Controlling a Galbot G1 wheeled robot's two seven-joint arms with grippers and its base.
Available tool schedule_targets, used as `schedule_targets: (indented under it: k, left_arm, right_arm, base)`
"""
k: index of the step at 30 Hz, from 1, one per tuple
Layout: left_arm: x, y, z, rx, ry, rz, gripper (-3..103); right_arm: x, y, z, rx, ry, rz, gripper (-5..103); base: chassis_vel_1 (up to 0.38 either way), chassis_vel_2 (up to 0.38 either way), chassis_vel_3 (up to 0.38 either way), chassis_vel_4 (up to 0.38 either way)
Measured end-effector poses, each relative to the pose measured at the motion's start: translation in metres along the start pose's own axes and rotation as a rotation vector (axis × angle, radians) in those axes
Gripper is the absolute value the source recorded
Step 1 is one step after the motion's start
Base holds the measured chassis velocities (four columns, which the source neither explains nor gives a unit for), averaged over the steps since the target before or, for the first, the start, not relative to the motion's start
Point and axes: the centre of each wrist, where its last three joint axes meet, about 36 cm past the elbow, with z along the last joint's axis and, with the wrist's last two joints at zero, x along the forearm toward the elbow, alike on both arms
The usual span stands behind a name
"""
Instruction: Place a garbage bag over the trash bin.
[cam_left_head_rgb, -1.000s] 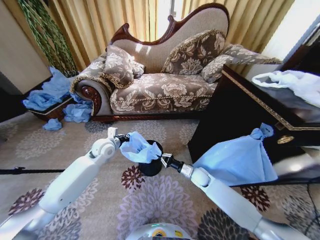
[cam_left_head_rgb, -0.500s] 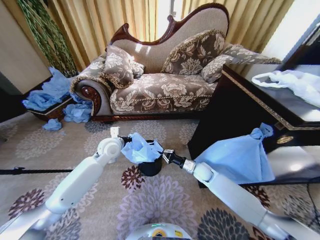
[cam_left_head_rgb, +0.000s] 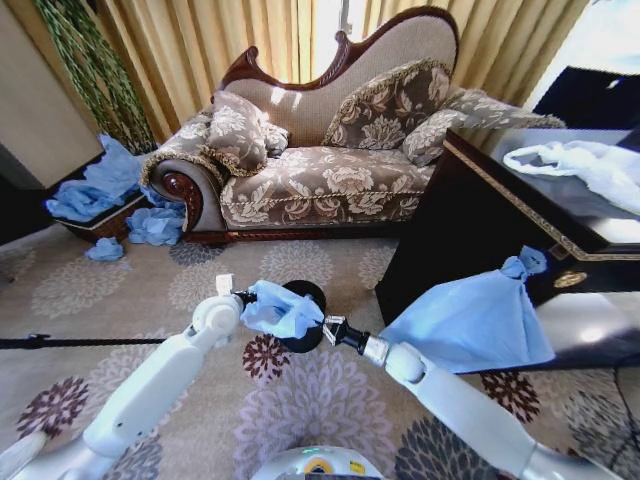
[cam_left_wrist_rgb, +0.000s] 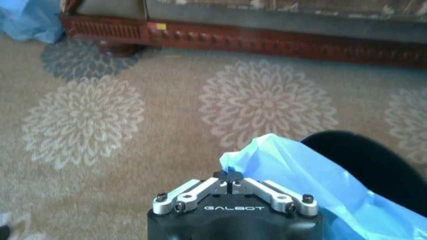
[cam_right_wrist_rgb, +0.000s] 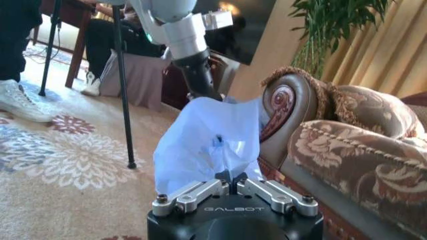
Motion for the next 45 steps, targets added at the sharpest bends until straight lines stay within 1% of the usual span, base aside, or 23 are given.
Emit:
schedule_targets:
  k: [4,6,8,9,12,16,18,19,20,22,27,28,29,31,32,34,35,39,40,43,45]
  left_arm:
    - [-0.022,0.003,0.004,-0.008,-0.012,0.005,0]
    - [-0.027,0.003,0.004,-0.010,-0.014,0.009,0]
    - [-0.039,0.003,0.003,-0.014,-0.022,0.022,0]
    - [-0.039,0.003,0.003,-0.014,-0.022,0.022,0]
    - [-0.055,0.000,0.010,-0.025,-0.035,0.043,0]
    - [-0.061,-0.004,0.015,-0.025,-0.027,0.070,0]
    - [-0.063,-0.009,0.022,-0.029,-0.017,0.080,0]
    - [-0.064,-0.013,0.028,-0.029,-0.007,0.080,0]
    - [-0.064,-0.013,0.028,-0.029,-0.007,0.080,0]
    - [-0.061,-0.021,0.036,-0.029,0.002,0.078,0]
    - [-0.058,-0.025,0.037,-0.031,0.002,0.076,0]
    - [-0.057,-0.024,0.034,-0.035,-0.004,0.073,0]
    - [-0.057,-0.024,0.034,-0.035,-0.004,0.073,0]
    - [-0.055,-0.022,0.029,-0.038,-0.011,0.063,0]
    - [-0.055,-0.022,0.029,-0.038,-0.011,0.063,0]
    - [-0.052,-0.019,0.024,-0.034,-0.012,0.057,0]
    - [-0.052,-0.019,0.024,-0.034,-0.012,0.057,0]
    - [-0.048,-0.016,0.024,-0.033,-0.008,0.053,0]
    - [-0.048,-0.016,0.024,-0.033,-0.008,0.053,0]
    - [-0.045,-0.016,0.026,-0.033,-0.005,0.057,0]
    - [-0.045,-0.015,0.026,-0.032,-0.004,0.058,0]
  right_arm:
    - [-0.003,0.003,0.015,0.000,0.011,0.018,0]
    - [-0.004,0.001,0.018,0.002,0.013,0.020,0]
    - [-0.005,-0.003,0.022,0.013,0.015,0.021,0]
    - [-0.005,-0.003,0.022,0.013,0.015,0.021,0]
    - [-0.003,-0.006,0.031,0.021,0.021,0.021,0]
    - [0.001,-0.003,0.036,0.026,0.024,0.016,0]
    - [0.002,0.004,0.037,0.018,0.025,0.011,0]
    - [0.003,0.011,0.037,0.010,0.024,0.010,0]
    - [0.003,0.011,0.037,0.010,0.024,0.010,0]
    - [0.004,0.018,0.036,0.000,0.020,0.013,0]
    - [0.006,0.022,0.034,-0.003,0.021,0.030,0]
    - [0.008,0.022,0.032,-0.003,0.023,0.037,5]
    - [0.008,0.022,0.032,-0.003,0.023,0.037,5]
    - [0.012,0.025,0.025,-0.013,0.026,0.052,16]
    - [0.012,0.025,0.025,-0.013,0.026,0.052,16]
    - [0.017,0.029,0.015,-0.029,0.022,0.077,27]
    - [0.017,0.029,0.015,-0.029,0.022,0.077,27]
    - [0.032,0.032,0.003,-0.055,0.030,0.122,48]
    - [0.032,0.032,0.003,-0.055,0.030,0.122,48]
    - [0.041,0.029,-0.012,-0.079,0.040,0.174,65]
    - [0.043,0.028,-0.017,-0.090,0.045,0.188,65]
  base:
    - [0.000,0.000,0.000,0.000]
    - [0.000,0.000,0.000,0.000]
    - [0.000,0.000,0.000,0.000]
    - [0.000,0.000,0.000,0.000]
    - [0.000,0.000,0.000,0.000]
    - [0.000,0.000,0.000,0.000]
    - [0.000,0.000,0.000,0.000]
    - [0.000,0.000,0.000,0.000]
    - [0.000,0.000,0.000,0.000]
    - [0.000,0.000,0.000,0.000]
    - [0.000,0.000,0.000,0.000]
    - [0.000,0.000,0.000,0.000]
    - [0.000,0.000,0.000,0.000]
    - [0.000,0.000,0.000,0.000]
    - [0.000,0.000,0.000,0.000]
    - [0.000,0.000,0.000,0.000]
    - [0.000,0.000,0.000,0.000]
    - [0.000,0.000,0.000,0.000]
    - [0.000,0.000,0.000,0.000]
    - [0.000,0.000,0.000,0.000]
    - [0.000,0.000,0.000,0.000]
